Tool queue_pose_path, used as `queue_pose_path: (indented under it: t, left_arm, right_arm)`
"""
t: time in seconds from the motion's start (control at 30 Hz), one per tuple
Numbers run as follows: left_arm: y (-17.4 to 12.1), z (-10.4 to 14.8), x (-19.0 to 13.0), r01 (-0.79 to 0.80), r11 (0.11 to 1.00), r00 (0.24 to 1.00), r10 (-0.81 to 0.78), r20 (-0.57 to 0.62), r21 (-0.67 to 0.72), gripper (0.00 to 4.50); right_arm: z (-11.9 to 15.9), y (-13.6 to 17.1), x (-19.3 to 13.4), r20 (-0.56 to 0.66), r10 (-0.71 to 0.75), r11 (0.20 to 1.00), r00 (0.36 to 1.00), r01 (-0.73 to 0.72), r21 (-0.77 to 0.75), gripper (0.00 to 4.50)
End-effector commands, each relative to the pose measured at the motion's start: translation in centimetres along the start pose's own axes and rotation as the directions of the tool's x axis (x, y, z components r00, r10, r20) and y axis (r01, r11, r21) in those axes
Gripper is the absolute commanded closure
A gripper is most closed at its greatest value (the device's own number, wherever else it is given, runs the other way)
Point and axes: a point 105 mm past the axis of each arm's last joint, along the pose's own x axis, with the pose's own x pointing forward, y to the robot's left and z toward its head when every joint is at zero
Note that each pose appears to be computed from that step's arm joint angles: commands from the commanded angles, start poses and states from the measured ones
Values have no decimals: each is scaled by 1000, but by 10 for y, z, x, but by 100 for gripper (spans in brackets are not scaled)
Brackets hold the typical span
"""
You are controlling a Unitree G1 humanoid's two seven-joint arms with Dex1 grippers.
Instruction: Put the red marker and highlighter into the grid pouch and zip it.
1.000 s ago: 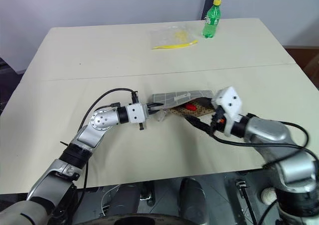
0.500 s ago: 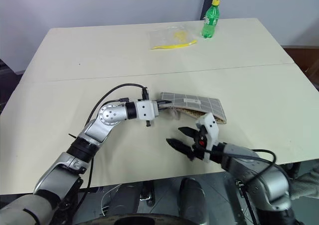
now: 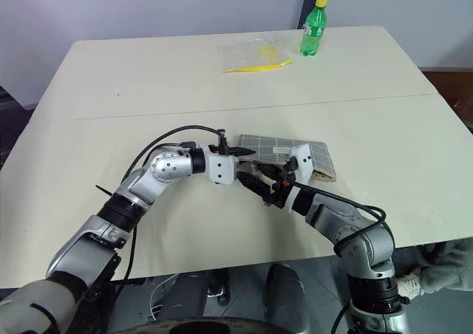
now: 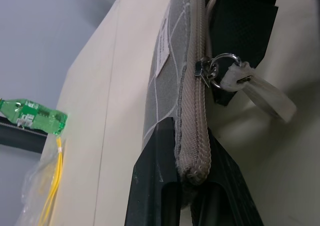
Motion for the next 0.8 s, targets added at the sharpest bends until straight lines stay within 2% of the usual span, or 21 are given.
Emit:
queue_pose_path:
  t: [0.03, 0.2, 0.23, 0.4, 0.53, 0.8]
  left_arm:
    - [7, 9, 2, -26, 999, 999, 25, 35, 26, 450]
    - [6, 9, 1, -31, 999, 999, 30, 32, 20, 450]
    - [6, 8, 1, -33, 999, 999, 33, 29, 17, 450]
    - [6, 4, -3, -41, 999, 999, 40, 13, 13, 450]
    - [10, -14, -19, -70, 997, 996, 69, -48, -14, 450]
    - [18, -35, -37, -120, 991, 988, 113, -107, -58, 450]
  right_arm:
    - [8, 7, 8, 25, 25, 999, 999, -25, -26, 152]
    - [8, 7, 10, 23, 23, 1000, 999, -23, -18, 417]
    - [7, 5, 9, 19, 18, 1000, 1000, -17, -19, 444]
    - [4, -7, -7, -17, -27, 998, 999, 26, -54, 444]
    - [15, -43, -56, -57, -171, 978, 984, 162, -134, 444]
    - [22, -88, -137, -120, -385, 900, 915, 344, -267, 444]
